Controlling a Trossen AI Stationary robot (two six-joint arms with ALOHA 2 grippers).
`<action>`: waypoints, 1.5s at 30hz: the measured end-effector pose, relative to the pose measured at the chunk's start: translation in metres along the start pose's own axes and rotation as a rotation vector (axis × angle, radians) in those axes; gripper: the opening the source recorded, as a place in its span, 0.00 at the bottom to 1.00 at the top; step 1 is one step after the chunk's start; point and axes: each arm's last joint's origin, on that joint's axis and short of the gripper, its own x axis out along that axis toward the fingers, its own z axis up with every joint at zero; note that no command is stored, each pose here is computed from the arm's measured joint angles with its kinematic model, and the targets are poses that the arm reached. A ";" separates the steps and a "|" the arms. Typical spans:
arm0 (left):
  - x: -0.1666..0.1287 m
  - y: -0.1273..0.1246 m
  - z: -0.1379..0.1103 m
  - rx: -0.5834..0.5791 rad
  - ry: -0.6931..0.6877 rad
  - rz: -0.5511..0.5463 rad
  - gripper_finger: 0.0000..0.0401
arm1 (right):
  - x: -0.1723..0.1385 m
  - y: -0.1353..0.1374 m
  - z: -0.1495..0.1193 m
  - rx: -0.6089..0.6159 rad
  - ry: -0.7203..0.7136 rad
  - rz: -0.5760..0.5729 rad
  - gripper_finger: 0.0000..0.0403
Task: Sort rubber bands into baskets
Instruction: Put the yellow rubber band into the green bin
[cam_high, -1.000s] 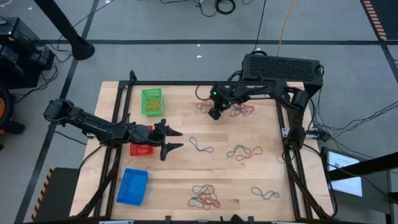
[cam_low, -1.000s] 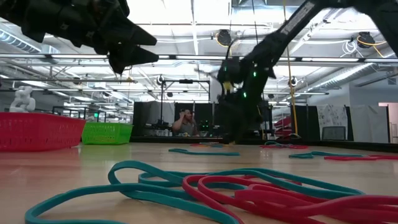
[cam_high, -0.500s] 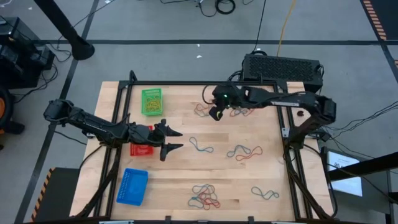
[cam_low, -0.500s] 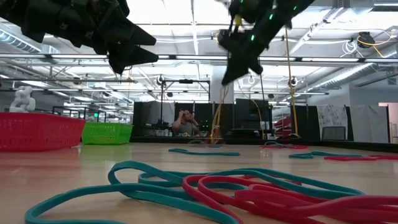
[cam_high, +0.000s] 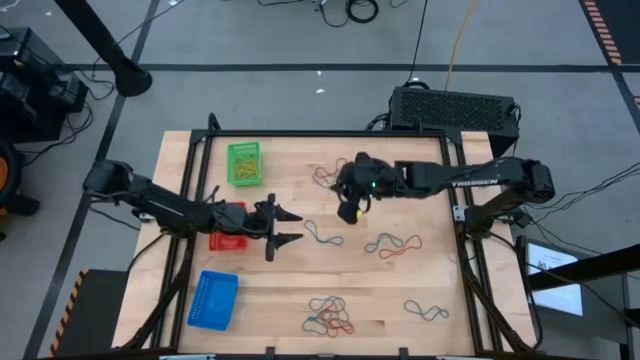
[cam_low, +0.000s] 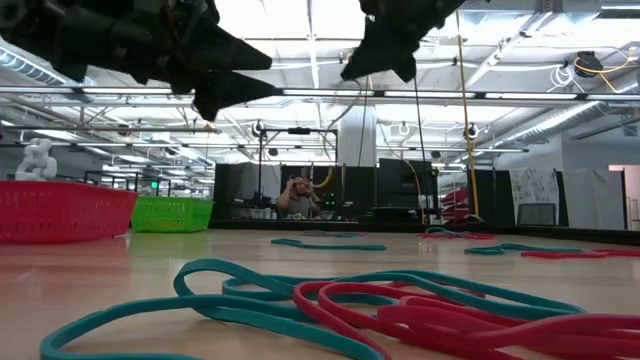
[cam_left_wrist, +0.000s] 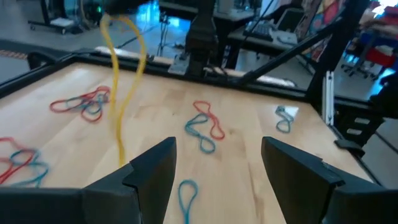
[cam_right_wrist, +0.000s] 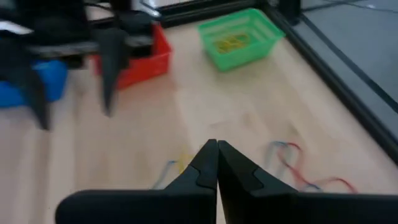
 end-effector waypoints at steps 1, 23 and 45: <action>0.003 0.000 -0.002 0.001 -0.012 -0.005 0.60 | -0.001 0.006 -0.002 -0.012 0.005 0.016 0.00; 0.058 -0.018 -0.002 0.005 -0.166 -0.270 0.60 | -0.015 0.091 -0.019 -0.109 -0.066 0.249 0.00; 0.068 -0.013 -0.008 -0.044 -0.087 -0.203 0.01 | -0.003 0.093 -0.027 -0.132 -0.021 0.241 0.02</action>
